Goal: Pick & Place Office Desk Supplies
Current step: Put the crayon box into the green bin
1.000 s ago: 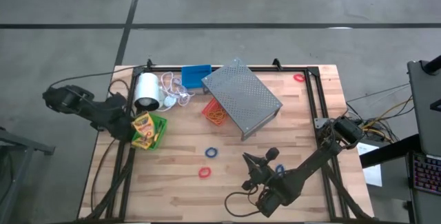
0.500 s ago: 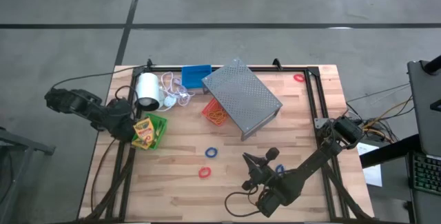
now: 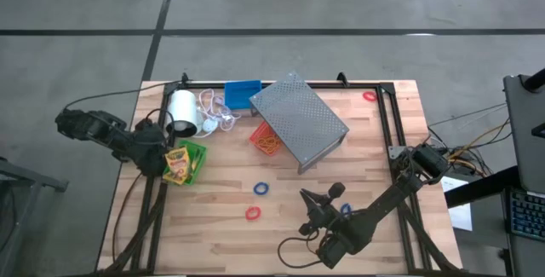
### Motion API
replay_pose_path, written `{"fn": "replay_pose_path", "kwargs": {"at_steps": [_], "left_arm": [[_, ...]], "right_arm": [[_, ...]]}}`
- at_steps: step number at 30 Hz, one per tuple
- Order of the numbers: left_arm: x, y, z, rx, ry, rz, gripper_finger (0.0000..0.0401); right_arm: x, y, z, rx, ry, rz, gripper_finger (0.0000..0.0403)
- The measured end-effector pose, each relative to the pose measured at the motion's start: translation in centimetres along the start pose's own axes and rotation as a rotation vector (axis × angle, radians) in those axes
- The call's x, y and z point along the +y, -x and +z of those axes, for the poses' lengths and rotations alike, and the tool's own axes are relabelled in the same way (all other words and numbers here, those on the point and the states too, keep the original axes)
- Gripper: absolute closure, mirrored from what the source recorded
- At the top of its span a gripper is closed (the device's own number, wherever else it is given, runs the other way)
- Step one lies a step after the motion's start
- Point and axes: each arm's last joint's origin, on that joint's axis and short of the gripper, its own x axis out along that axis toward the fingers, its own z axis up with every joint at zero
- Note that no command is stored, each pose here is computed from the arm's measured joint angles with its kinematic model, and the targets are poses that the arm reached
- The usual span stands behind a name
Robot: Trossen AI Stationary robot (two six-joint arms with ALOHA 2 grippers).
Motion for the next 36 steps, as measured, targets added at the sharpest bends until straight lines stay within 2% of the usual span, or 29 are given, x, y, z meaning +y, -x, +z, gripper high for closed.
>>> {"fn": "replay_pose_path", "kwargs": {"at_steps": [10, 22, 36], "left_arm": [[0.0, 0.0, 0.0, 0.000, -0.010, 0.000, 0.0388], [0.0, 0.4, 0.2, -0.003, 0.001, -0.012, 0.0399], [-1.2, -0.7, 1.1, 0.087, -0.028, 0.065, 0.0400]], "right_arm": [[0.0, 0.0, 0.0, 0.000, 0.000, 0.000, 0.0371], [0.0, 0.0, 0.0, -0.008, 0.005, -0.006, 0.0371], [0.0, -0.1, 0.0, -0.007, -0.002, -0.008, 0.0371]]}}
